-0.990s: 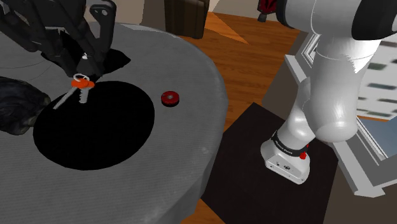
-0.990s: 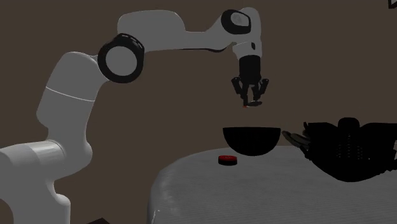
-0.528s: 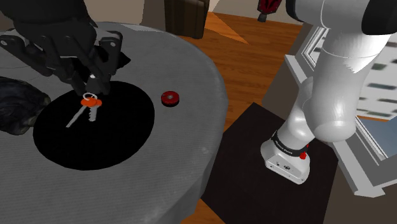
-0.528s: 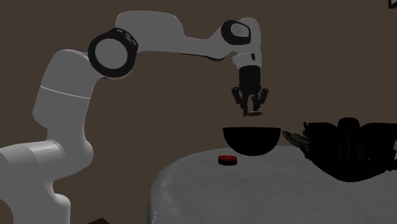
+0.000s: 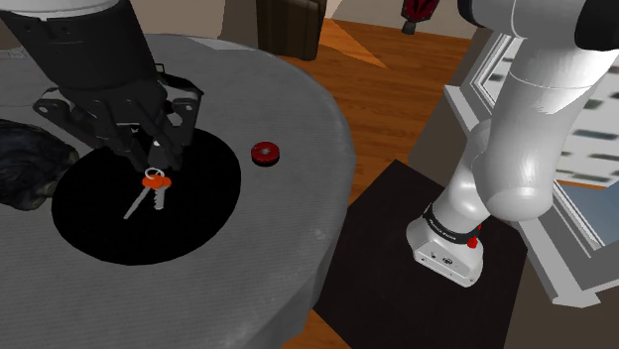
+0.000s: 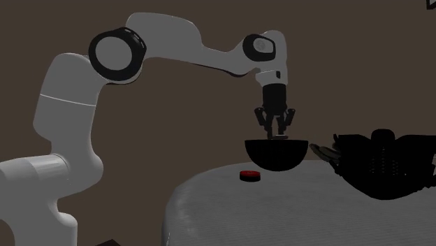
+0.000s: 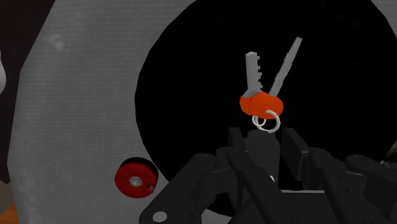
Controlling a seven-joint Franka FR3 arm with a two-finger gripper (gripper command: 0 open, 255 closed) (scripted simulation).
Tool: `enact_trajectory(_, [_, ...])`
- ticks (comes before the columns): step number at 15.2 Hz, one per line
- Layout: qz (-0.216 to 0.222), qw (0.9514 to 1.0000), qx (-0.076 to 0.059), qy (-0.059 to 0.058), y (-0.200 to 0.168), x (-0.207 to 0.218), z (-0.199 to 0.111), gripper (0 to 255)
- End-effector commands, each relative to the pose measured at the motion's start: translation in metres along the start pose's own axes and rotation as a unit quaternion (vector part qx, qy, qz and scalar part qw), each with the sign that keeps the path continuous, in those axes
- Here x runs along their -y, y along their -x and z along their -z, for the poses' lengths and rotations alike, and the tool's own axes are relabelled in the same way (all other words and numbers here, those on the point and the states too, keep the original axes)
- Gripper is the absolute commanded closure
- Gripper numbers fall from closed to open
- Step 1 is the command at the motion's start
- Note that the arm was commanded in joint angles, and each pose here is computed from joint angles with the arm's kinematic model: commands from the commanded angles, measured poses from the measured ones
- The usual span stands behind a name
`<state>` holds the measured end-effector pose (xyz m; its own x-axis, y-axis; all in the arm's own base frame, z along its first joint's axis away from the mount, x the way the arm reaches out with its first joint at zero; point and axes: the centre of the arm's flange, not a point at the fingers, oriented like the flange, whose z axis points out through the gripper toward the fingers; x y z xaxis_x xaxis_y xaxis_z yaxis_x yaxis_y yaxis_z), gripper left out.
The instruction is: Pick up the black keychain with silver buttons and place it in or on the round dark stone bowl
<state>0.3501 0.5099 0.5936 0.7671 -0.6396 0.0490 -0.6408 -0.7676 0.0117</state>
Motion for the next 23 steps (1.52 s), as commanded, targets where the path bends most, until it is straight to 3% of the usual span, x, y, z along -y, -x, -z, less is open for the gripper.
enact_trajectory(1, [0.000, 1.0000, 0.000, 0.000, 0.000, 0.000, -0.003, 255])
enact_trajectory(6, [0.000, 1.0000, 0.000, 0.000, 0.000, 0.000, -0.003, 255])
enact_trajectory(7, [0.000, 1.0000, 0.000, 0.000, 0.000, 0.000, -0.003, 0])
enact_trajectory(12, [0.000, 1.0000, 0.000, 0.000, 0.000, 0.000, -0.003, 0])
enact_trajectory(16, [0.000, 1.0000, 0.000, 0.000, 0.000, 0.000, 0.047, 0])
enact_trajectory(23, [0.000, 1.0000, 0.000, 0.000, 0.000, 0.000, 0.047, 0])
